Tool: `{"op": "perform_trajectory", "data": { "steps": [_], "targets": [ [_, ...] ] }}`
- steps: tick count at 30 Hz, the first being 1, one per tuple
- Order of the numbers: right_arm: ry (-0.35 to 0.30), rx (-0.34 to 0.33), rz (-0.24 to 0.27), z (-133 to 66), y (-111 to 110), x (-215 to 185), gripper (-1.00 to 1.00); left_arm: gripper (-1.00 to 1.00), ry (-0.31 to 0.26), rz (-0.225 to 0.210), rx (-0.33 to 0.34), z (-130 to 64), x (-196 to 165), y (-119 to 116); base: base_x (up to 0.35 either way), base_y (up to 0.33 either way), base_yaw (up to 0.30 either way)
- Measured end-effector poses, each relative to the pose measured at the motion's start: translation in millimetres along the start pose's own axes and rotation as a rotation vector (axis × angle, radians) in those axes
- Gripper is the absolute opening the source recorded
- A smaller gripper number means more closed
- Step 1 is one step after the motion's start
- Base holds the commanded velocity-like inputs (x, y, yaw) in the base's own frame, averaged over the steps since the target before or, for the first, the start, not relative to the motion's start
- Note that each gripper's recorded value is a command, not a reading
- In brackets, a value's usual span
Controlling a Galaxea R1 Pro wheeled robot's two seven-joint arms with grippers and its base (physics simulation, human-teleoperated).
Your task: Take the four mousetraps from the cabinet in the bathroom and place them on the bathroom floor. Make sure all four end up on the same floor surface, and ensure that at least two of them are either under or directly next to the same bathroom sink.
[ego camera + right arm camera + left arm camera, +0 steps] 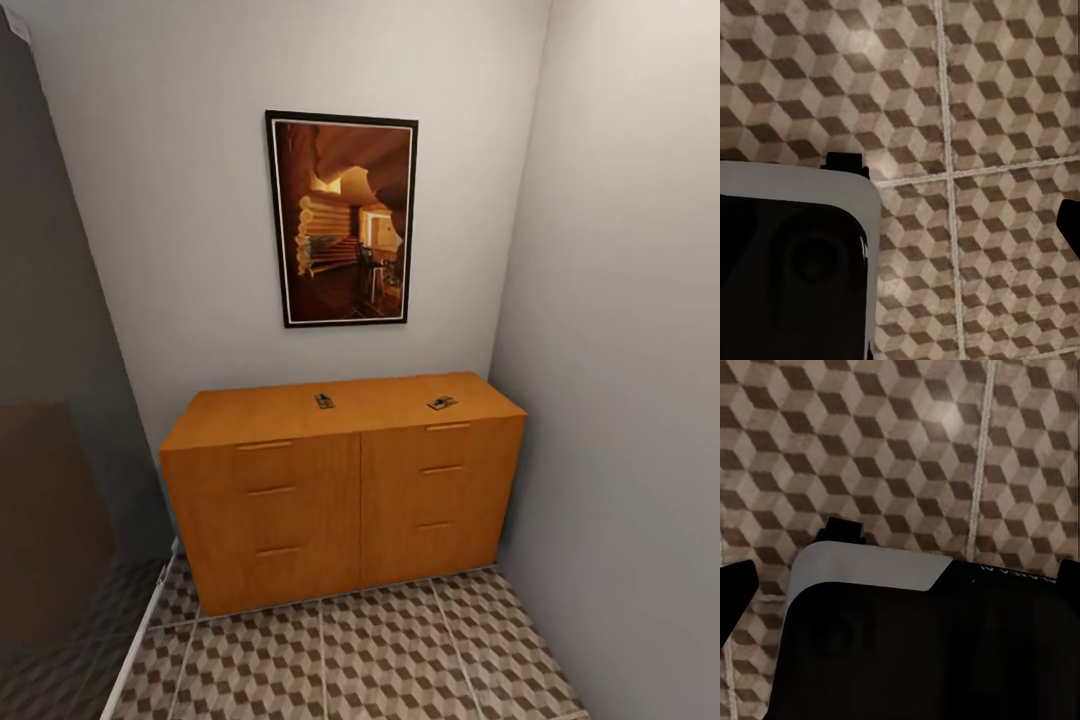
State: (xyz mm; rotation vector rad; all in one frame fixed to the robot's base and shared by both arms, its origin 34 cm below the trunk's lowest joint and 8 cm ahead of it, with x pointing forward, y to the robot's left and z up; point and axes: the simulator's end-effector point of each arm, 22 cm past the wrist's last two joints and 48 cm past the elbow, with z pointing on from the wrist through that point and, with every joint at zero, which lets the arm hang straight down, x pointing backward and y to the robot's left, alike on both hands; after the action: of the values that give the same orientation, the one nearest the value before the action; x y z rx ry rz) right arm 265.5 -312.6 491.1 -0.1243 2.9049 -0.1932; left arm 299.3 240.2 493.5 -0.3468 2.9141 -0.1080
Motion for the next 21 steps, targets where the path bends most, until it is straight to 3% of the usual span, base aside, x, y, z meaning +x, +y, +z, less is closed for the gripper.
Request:
{"op": "perform_trajectory", "data": {
  "steps": [21],
  "targets": [
    [0.002, 0.003, 0.003, 0.1, -1.0, 0.4, 1.00, 1.00, 0.000, -0.002, 0.001, 0.2, -0.1, -0.6, 0.027, 0.000, -0.231]
  ]
}}
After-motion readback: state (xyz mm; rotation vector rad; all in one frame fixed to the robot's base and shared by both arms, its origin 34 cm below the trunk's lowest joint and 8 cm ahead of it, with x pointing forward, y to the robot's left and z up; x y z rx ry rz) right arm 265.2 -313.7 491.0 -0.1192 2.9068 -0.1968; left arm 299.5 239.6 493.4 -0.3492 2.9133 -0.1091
